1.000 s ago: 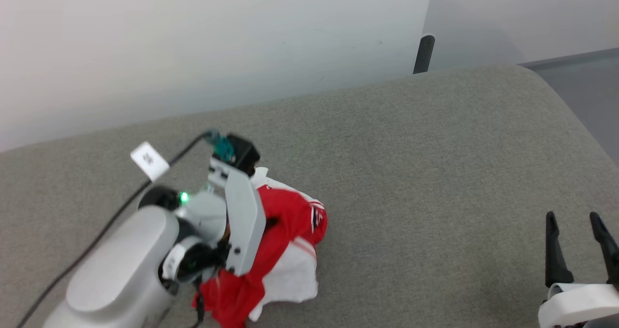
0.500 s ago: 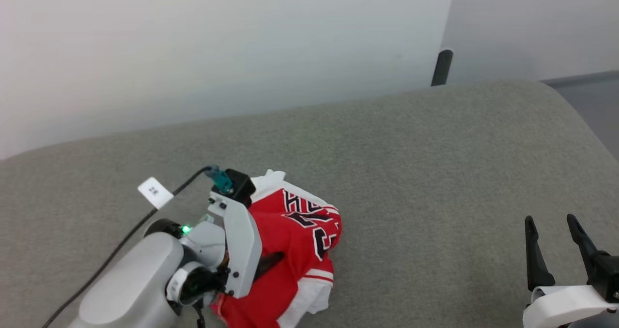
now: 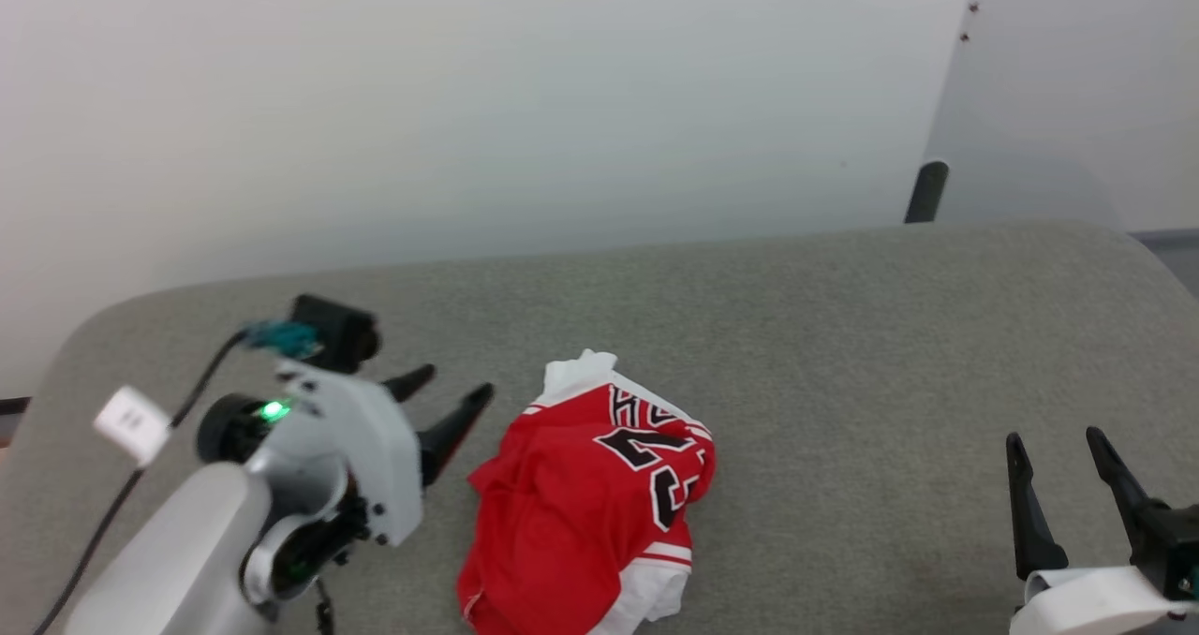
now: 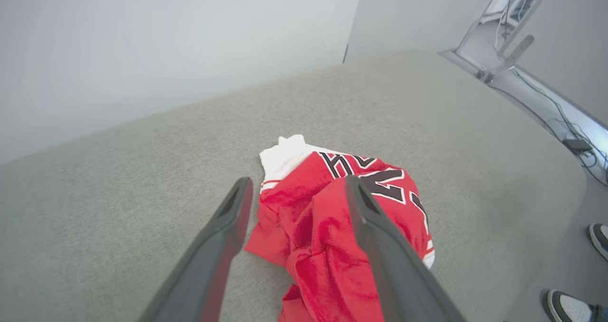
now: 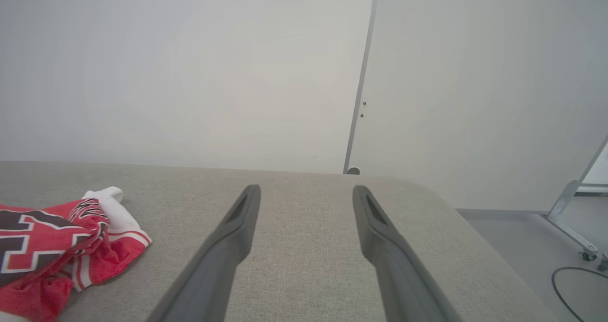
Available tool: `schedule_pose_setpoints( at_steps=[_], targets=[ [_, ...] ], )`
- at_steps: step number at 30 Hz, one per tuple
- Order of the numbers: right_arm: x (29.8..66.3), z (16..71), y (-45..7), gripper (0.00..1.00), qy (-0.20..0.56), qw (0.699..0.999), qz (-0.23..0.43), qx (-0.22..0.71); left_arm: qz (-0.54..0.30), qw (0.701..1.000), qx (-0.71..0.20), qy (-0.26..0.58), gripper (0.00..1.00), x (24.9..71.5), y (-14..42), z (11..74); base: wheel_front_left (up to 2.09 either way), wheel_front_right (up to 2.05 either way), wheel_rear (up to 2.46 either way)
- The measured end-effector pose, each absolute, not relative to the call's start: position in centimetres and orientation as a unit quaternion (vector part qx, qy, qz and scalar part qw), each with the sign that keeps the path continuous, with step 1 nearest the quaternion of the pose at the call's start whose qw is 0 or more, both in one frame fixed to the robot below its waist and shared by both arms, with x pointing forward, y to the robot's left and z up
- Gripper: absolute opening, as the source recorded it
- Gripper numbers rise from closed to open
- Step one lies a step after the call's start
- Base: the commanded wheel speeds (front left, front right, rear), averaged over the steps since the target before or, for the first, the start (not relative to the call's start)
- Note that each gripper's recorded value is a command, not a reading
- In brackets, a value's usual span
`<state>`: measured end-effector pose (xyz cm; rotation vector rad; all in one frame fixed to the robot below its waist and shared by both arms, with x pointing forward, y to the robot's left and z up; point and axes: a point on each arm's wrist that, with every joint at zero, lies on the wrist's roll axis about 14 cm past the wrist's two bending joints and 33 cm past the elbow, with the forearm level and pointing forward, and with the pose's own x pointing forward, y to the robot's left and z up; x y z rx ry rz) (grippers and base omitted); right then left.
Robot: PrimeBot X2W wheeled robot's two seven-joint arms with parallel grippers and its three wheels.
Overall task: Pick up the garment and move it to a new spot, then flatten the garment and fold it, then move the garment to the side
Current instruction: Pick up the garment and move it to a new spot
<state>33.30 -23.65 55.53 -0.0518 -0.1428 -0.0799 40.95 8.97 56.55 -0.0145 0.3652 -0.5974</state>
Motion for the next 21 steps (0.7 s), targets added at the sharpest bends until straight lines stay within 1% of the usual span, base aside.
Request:
schedule_pose_setpoints(
  at_steps=[4,13,16,21],
  targets=[
    [33.4,55.3,-22.7,1.0,-0.072,0.997,-0.024,-0.027,-0.26,0.959,-0.028,0.112,1.0,40.6,11.8,57.7,0.0,0.0,0.0],
    [33.3,55.1,-22.1,1.0,-0.082,0.996,-0.009,-0.031,-0.188,0.979,-0.072,-0.004,1.0,38.3,16.9,58.1,0.0,0.0,0.0],
    [33.3,55.2,-22.3,1.0,-0.087,0.996,-0.008,-0.033,-0.165,0.983,-0.08,-0.027,1.0,37.4,18.4,57.7,0.0,0.0,0.0],
    [33.4,55.0,-22.2,1.0,-0.087,0.996,-0.006,-0.035,-0.128,0.987,-0.088,-0.044,1.0,36.0,20.7,56.4,0.0,0.0,0.0]
  ],
)
